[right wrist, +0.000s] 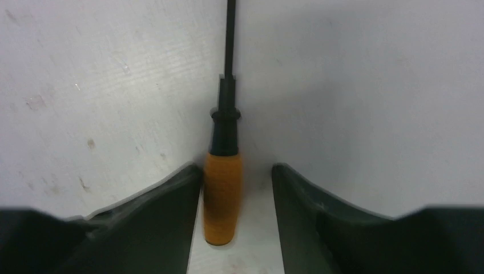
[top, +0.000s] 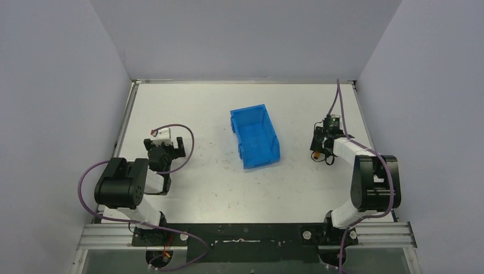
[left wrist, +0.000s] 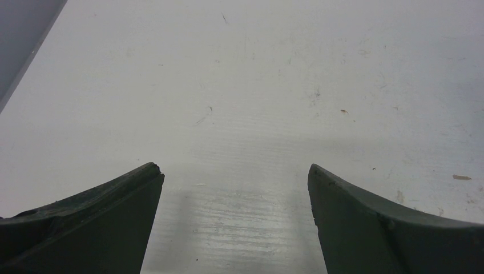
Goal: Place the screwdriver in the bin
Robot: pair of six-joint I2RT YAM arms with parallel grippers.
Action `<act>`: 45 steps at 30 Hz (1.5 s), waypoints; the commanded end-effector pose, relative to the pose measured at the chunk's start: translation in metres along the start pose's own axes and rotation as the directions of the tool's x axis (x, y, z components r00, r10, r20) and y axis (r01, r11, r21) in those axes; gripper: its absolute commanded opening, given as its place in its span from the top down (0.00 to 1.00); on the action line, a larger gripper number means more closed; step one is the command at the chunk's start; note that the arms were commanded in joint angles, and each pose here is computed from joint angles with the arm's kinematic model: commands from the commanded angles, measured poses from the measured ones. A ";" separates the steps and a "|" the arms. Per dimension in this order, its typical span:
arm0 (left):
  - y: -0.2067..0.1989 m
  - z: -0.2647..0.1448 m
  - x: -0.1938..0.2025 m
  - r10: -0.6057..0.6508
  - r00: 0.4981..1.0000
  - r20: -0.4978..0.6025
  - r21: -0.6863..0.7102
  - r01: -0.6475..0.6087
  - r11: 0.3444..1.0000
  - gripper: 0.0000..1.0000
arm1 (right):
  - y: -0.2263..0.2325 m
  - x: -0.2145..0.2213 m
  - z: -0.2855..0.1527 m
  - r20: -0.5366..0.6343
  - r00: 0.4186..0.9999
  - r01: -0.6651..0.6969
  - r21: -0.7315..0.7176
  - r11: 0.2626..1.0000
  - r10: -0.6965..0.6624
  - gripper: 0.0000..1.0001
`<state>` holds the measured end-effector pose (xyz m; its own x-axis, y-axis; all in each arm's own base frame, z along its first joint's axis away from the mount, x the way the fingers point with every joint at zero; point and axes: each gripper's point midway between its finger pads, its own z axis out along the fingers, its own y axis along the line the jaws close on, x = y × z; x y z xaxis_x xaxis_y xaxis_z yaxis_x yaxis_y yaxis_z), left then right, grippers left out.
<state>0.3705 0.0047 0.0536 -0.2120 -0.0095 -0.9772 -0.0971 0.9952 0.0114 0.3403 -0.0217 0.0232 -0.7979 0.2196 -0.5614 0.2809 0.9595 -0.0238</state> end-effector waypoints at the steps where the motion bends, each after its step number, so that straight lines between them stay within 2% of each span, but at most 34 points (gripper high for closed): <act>1: -0.002 0.006 -0.021 -0.016 0.998 0.068 0.002 0.016 1.000 0.03 | 0.014 -0.004 0.012 -0.010 1.000 -0.003 -0.054 0.999 0.003 0.57; 4: -0.002 0.006 -0.021 -0.016 0.998 0.068 0.003 0.016 1.000 0.03 | 0.013 0.003 0.016 -0.035 0.999 0.008 -0.050 0.999 -0.009 0.77; 6: -0.002 0.006 -0.021 -0.017 0.998 0.067 0.003 0.017 1.000 0.03 | 0.013 0.002 0.014 -0.034 0.999 0.012 -0.053 0.999 -0.014 0.98; 7: -0.002 0.006 -0.021 -0.016 0.998 0.067 0.003 0.016 1.000 0.03 | 0.012 -0.001 0.011 -0.028 0.999 0.015 -0.052 0.999 -0.017 1.00; 11: -0.002 0.006 -0.021 -0.015 0.998 0.067 0.003 0.015 1.000 0.03 | 0.009 -0.023 -0.014 0.041 0.999 0.024 -0.047 0.999 -0.022 1.00; 17: -0.002 0.006 -0.022 -0.016 0.997 0.070 0.003 0.016 1.000 0.03 | 0.042 -0.083 -0.096 0.287 0.953 0.128 -0.096 0.987 -0.096 1.00; 22: -0.002 0.006 -0.022 -0.016 0.997 0.069 0.003 0.016 1.000 0.03 | 0.115 -0.108 -0.174 0.490 0.857 0.301 -0.226 0.927 -0.159 1.00; 27: -0.002 0.006 -0.021 -0.017 0.998 0.069 0.003 0.017 1.000 0.03 | 0.198 -0.095 -0.221 0.602 0.766 0.491 -0.324 0.809 -0.224 1.00; 29: -0.002 0.006 -0.022 -0.017 0.997 0.069 0.003 0.017 1.000 0.03 | 0.221 -0.086 -0.219 0.601 0.755 0.534 -0.334 0.777 -0.261 1.00; 34: -0.002 0.006 -0.021 -0.016 0.997 0.069 0.003 0.016 1.000 0.03 | 0.257 -0.054 -0.182 0.530 0.752 0.603 -0.316 0.732 -0.391 1.00; 45: -0.002 0.006 -0.021 -0.017 0.998 0.068 0.003 0.017 1.000 0.03 | 0.278 0.001 -0.085 0.353 0.767 0.634 -0.294 0.715 -0.535 1.00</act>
<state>0.3705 0.0047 0.0536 -0.2120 -0.0095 -0.9772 -0.0971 0.9952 0.0114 0.3520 0.2517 0.0837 -0.5998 -0.4278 -0.6761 -0.4873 0.8656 -0.1154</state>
